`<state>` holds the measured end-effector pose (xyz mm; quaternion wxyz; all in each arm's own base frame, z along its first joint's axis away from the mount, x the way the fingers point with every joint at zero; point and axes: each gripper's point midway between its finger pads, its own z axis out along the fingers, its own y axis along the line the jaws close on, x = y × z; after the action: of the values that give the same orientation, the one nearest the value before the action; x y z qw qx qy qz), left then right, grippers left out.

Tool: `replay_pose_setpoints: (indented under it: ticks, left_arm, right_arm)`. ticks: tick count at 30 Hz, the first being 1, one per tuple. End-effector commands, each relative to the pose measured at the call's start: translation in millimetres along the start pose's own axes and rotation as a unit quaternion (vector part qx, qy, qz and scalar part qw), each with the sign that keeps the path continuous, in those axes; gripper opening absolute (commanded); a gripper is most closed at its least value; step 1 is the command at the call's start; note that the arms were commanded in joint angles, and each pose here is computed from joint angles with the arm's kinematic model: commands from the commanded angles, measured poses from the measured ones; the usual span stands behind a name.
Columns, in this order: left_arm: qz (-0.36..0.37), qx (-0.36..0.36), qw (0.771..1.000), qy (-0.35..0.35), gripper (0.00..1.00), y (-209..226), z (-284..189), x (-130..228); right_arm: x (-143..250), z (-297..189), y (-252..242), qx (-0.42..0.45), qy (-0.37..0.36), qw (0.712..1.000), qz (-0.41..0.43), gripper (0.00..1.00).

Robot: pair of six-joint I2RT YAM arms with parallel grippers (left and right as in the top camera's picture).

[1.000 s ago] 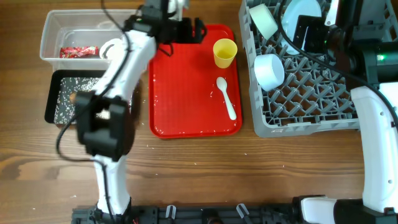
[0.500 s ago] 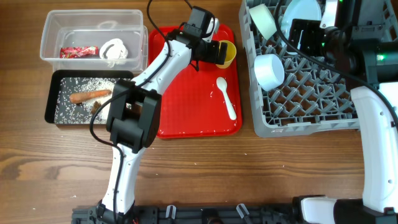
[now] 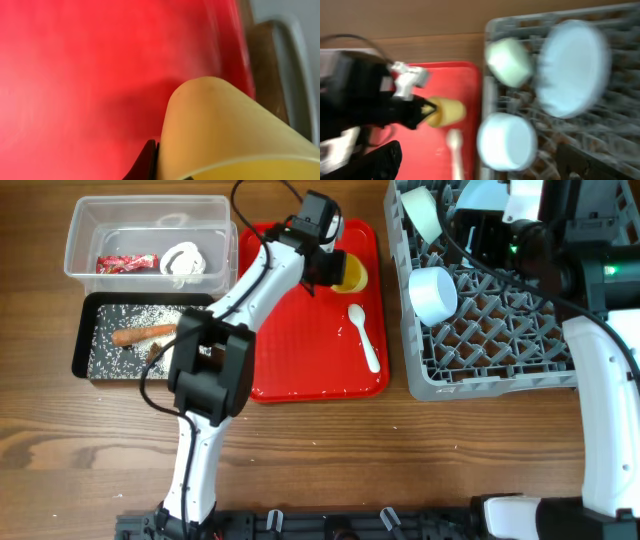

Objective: Sort waste into correct bins and load items into the dishwasher rack

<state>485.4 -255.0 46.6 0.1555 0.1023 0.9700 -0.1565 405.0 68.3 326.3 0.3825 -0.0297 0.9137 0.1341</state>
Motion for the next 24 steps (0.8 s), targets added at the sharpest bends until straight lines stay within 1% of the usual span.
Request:
replay_pose_setpoints:
  ticks: [1, 2, 3, 5, 6, 9, 11, 13, 15, 16, 17, 18, 20, 24]
  left_arm:
    - [-0.044, 0.090, 0.995, -0.002, 0.04, 1, -68, -11]
    - [-0.056, 0.139, 0.989, 0.007, 0.04, -3, -88, -9]
    - [-0.074, 0.199, 0.977, 0.016, 0.04, -7, -111, -8]
    - [-0.083, 0.261, 0.961, 0.017, 0.04, -8, -137, -8]
    - [-0.083, 0.316, 0.945, 0.013, 0.04, -9, -159, -9]
    - [-0.089, 0.418, 0.904, -0.001, 0.04, -6, -197, -15]
    - [-0.079, 0.476, 0.875, -0.017, 0.04, -3, -220, -17]
    - [-0.087, 0.492, 0.866, -0.019, 0.04, 1, -228, -17]
    - [-0.096, 0.494, 0.864, -0.015, 0.04, 3, -229, -15]
    - [-0.096, 0.498, 0.862, -0.014, 0.04, 2, -230, -15]
    - [-0.097, 0.510, 0.855, -0.013, 0.04, -1, -234, -15]
    - [-0.095, 0.530, 0.843, -0.014, 0.04, -4, -241, -15]
    - [-0.101, 0.548, 0.831, -0.009, 0.04, -7, -248, -15]
    - [-0.127, 0.549, 0.826, 0.008, 0.04, -6, -250, -10]
  right_arm:
    - [10, 23, 55, -0.180, 0.039, 0.983, 0.006, 1.00]
    - [13, 31, 69, -0.228, 0.049, 0.972, 0.000, 1.00]
    - [18, 40, 85, -0.277, 0.058, 0.959, -0.017, 0.99]
    - [26, 49, 104, -0.334, 0.071, 0.939, -0.030, 0.97]
    - [35, 57, 121, -0.381, 0.084, 0.920, -0.042, 0.96]
    - [53, 71, 153, -0.451, 0.107, 0.884, -0.061, 0.94]
    - [64, 86, 170, -0.469, 0.120, 0.872, -0.071, 0.94]
    - [72, 94, 190, -0.485, 0.124, 0.862, -0.084, 0.92]
    - [72, 93, 208, -0.511, 0.110, 0.846, -0.104, 0.90]
    - [71, 92, 215, -0.515, 0.103, 0.843, -0.112, 0.88]
    - [68, 92, 221, -0.518, 0.094, 0.842, -0.117, 0.87]
    - [63, 92, 225, -0.520, 0.085, 0.842, -0.119, 0.87]
    - [54, 94, 227, -0.515, 0.068, 0.847, -0.116, 0.86]
    - [39, 92, 230, -0.521, 0.040, 0.844, -0.120, 0.85]
